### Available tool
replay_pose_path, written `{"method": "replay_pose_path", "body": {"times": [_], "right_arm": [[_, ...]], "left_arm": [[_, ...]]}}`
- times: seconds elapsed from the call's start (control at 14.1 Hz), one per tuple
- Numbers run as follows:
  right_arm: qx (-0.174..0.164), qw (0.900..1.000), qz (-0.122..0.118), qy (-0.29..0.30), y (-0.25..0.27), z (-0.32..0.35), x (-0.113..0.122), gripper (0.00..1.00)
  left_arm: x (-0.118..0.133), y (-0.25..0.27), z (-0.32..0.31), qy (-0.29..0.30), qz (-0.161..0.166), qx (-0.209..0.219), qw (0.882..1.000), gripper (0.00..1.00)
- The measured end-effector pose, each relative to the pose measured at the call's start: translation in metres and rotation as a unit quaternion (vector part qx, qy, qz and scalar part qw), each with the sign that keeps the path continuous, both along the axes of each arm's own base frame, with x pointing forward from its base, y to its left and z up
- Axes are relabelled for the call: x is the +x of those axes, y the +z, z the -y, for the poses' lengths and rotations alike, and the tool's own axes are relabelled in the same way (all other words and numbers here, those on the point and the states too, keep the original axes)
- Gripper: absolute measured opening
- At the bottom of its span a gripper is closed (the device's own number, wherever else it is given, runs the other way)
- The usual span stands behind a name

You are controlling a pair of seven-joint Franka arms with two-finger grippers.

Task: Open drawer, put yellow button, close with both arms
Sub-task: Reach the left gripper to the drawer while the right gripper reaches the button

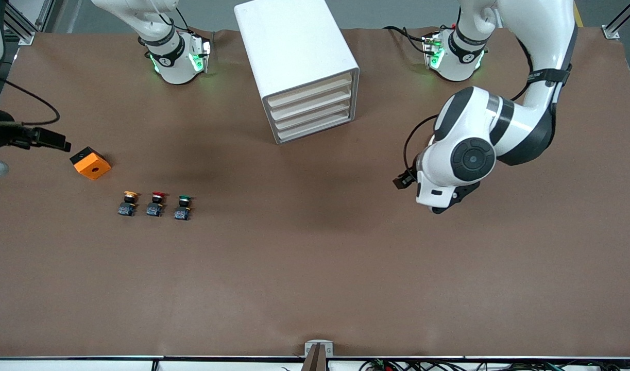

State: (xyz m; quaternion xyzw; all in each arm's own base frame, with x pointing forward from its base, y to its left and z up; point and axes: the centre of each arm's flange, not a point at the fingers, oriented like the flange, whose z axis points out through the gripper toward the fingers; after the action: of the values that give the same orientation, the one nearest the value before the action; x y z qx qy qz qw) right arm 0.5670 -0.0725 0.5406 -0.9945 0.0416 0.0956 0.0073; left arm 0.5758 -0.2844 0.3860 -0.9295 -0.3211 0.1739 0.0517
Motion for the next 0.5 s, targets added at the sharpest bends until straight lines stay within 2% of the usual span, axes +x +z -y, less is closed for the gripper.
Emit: {"method": "replay_pose_path", "body": {"times": [0.28, 0.5], "right_arm": [[-0.003, 1.0, 0.012, 0.001, -0.031, 0.002, 0.018, 1.0], [-0.005, 1.0, 0.025, -0.003, -0.084, 0.007, 0.02, 1.0]], "left_arm": [[-0.008, -0.006, 0.04, 0.063, -0.019, 0.011, 0.998, 1.0], [-0.014, -0.015, 0.06, 0.128, -0.042, 0.026, 0.991, 1.0]]}}
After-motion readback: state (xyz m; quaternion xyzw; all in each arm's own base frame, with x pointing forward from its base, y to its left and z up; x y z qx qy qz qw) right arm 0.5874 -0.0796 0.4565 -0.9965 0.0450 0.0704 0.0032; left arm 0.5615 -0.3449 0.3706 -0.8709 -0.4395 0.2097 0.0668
